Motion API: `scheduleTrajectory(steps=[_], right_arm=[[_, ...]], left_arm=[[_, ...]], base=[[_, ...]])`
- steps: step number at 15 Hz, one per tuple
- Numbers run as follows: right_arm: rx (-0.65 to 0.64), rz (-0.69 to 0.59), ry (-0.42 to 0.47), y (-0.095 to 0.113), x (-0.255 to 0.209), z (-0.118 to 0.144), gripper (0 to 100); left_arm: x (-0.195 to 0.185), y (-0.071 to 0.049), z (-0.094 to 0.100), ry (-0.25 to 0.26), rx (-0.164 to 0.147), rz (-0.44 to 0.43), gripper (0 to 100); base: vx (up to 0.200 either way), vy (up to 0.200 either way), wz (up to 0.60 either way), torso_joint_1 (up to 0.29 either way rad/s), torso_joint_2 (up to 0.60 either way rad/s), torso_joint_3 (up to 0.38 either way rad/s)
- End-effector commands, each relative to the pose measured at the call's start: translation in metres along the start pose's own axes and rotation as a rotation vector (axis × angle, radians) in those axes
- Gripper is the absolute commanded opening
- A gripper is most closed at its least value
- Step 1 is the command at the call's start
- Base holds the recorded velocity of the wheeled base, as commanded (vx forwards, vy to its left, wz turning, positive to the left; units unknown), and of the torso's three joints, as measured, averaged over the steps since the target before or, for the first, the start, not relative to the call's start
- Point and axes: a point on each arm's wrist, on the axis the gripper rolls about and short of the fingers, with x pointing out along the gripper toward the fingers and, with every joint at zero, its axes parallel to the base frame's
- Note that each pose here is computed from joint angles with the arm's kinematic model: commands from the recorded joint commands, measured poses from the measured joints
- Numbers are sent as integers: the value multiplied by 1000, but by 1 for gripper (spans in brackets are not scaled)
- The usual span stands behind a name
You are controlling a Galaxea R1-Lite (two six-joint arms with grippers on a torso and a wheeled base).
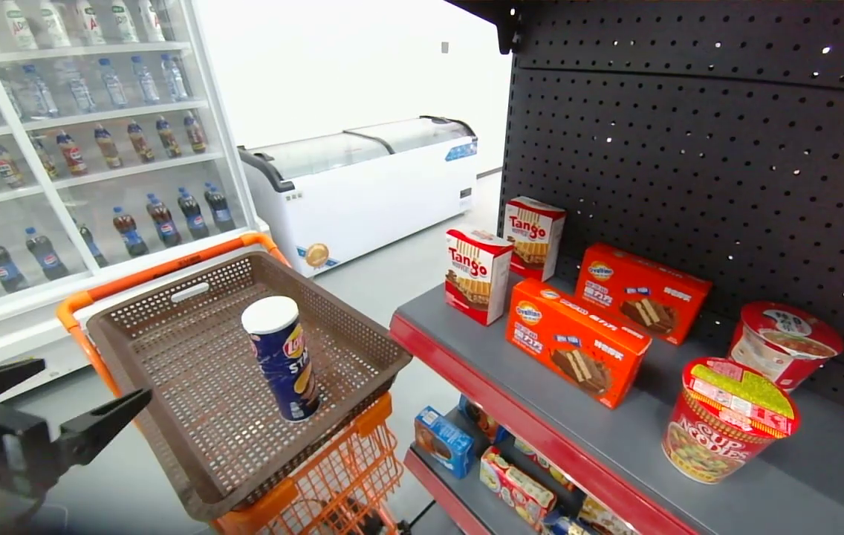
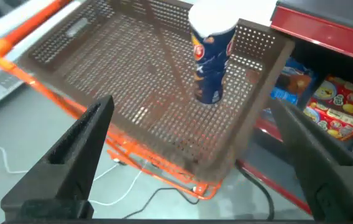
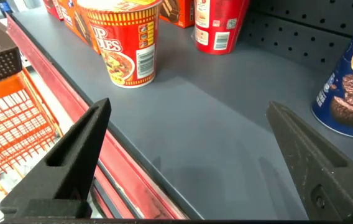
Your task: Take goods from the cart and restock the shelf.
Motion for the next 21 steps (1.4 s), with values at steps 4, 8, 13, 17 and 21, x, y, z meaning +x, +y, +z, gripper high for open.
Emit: scheduleTrajectory(steps=[4, 8, 13, 17, 21], right_arm=[[0, 0, 1, 0, 0, 0, 100], [0, 0, 1, 0, 0, 0, 100], [0, 0, 1, 0, 0, 0, 100], [0, 0, 1, 0, 0, 0, 100], [0, 0, 1, 0, 0, 0, 100]], left_arm=[[118, -17, -24, 128, -11, -110, 100], [150, -27, -49, 118, -8, -132, 100], [180, -30, -79, 120, -5, -117, 100], [199, -37, -89, 100, 10, -131, 100], [225, -40, -92, 68, 14, -128, 100]], base=[[0, 0, 0, 0, 0, 0], [0, 0, 0, 0, 0, 0], [0, 0, 0, 0, 0, 0], [0, 0, 0, 0, 0, 0], [0, 0, 0, 0, 0, 0]])
